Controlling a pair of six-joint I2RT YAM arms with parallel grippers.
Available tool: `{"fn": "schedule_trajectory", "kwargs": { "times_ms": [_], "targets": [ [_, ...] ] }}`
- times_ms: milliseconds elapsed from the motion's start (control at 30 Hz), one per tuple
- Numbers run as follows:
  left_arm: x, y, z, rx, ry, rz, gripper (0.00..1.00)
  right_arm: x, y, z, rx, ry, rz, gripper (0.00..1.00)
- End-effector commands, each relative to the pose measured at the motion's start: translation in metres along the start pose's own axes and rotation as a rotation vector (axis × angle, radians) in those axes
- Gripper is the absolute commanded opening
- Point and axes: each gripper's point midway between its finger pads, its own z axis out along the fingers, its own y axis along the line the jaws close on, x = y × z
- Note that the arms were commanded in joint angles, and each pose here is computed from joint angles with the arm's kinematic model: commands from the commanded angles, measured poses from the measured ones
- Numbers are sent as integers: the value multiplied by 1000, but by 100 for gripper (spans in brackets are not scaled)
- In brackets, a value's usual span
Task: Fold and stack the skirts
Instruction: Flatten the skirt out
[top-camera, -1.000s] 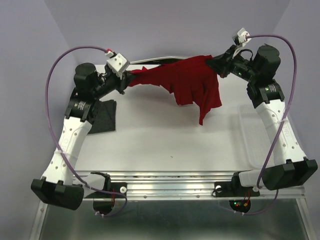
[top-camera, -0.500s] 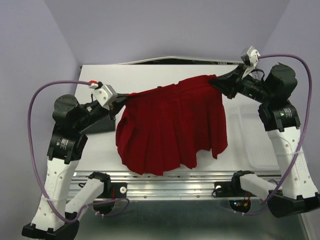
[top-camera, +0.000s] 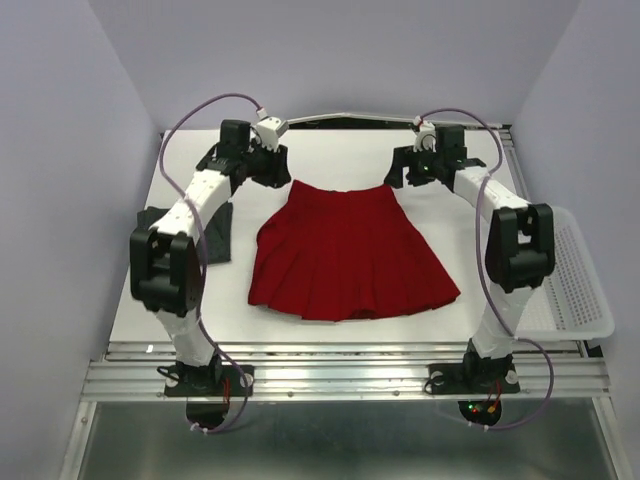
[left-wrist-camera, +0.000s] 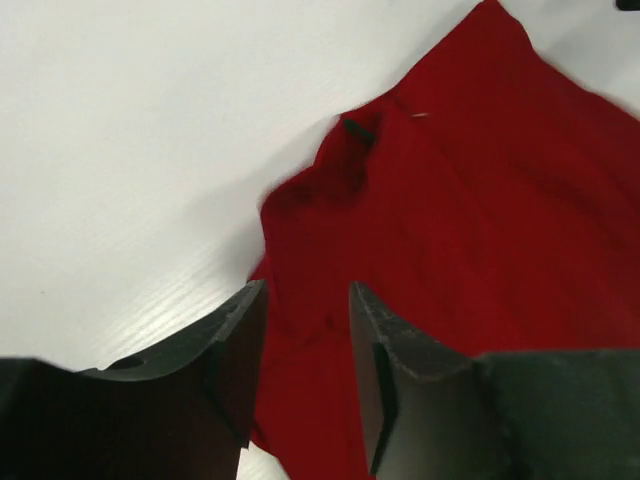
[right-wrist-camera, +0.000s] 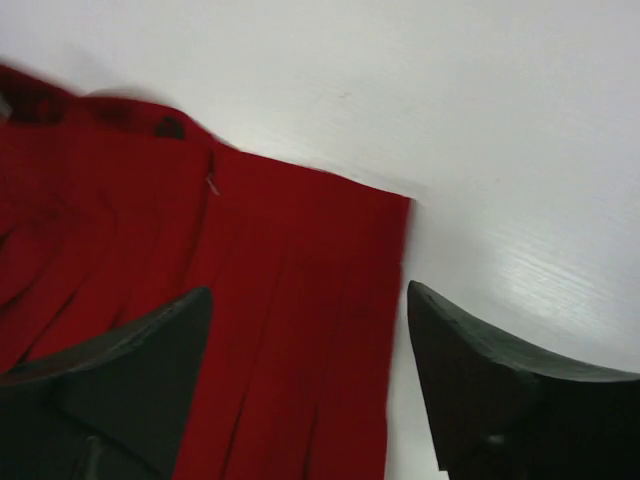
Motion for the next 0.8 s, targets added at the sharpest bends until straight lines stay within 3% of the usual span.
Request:
{"fn": "schedule_trajectory", "kwargs": {
  "times_ms": [0, 33, 133, 200, 233, 333, 400, 600, 767],
  "targets": [
    [-102, 42, -7, -134, -160, 24, 59, -106, -30, -4, 135, -214, -91, 87],
    [-114, 51, 0, -146, -164, 24, 64, -106, -31, -1, 132, -195, -82, 87],
    [-104, 61, -1, -179, -107, 30, 64, -106, -22, 3, 64, -174, -114, 85],
    [-89, 55, -9, -177, -91, 31, 64, -83, -11, 8, -17, -116, -107, 77],
    [-63, 52, -6, -166, -42, 14, 64, -74, -8, 8, -42, -93, -110, 75],
    [-43, 33, -20, -125, -25, -3, 64, -32, 6, 16, -139, 23, -90, 68],
    [-6, 28, -17, -153, 43, -67, 64, -6, 13, 17, -173, 103, -73, 64],
    [77, 28, -21, -199, 210, -174, 58, 58, 24, 21, -203, 276, -62, 62],
    [121, 41, -24, -195, 340, -255, 62, 107, 15, 24, -180, 435, -82, 62]
  ]
}}
